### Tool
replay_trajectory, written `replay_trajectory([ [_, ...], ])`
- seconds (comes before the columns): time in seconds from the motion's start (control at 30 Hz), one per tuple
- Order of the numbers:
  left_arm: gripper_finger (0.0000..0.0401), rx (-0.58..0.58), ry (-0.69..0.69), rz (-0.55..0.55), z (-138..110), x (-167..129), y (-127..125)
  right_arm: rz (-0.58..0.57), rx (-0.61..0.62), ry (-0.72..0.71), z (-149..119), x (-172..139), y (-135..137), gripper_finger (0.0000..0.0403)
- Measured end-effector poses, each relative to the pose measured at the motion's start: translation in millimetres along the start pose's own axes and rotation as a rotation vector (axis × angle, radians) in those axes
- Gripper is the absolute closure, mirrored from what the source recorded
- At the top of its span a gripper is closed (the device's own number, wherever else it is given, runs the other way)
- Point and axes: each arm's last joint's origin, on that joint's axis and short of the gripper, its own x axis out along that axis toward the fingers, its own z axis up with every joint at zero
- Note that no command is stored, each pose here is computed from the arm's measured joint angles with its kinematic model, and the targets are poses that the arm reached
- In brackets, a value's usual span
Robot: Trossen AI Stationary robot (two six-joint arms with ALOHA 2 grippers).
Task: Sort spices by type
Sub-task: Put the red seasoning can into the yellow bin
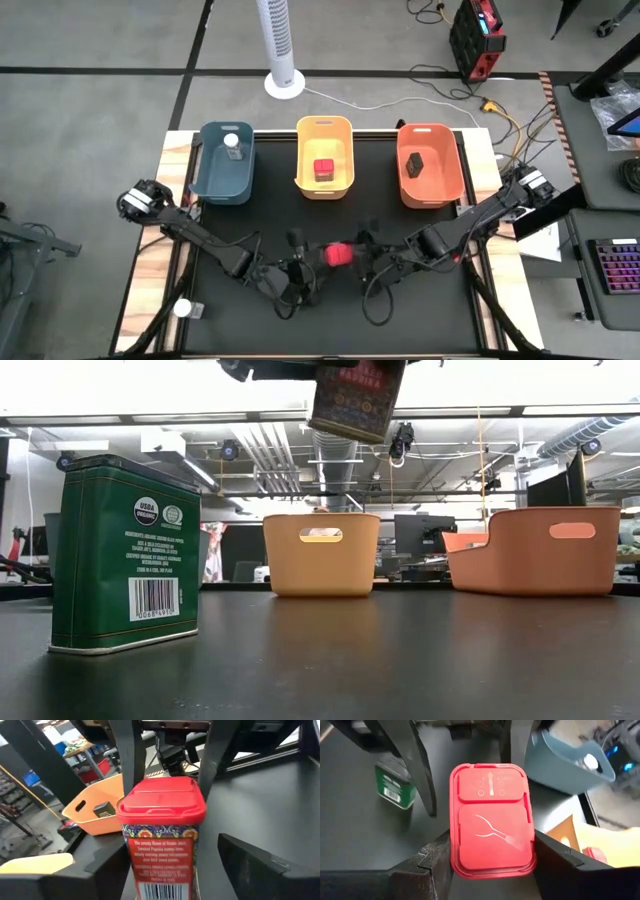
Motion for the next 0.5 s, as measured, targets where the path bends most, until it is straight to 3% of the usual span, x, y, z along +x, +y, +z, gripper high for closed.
replay_trajectory([
  [0.23,0.0110,0.044,0.049,0.079,9,-21,14,-0.060,0.036,0.175,-1,-2,-37,0.0197],
  [0.5,0.0116,0.031,0.080,0.132,20,-47,35,-0.028,0.065,0.197,10,10,-120,0.0197],
])
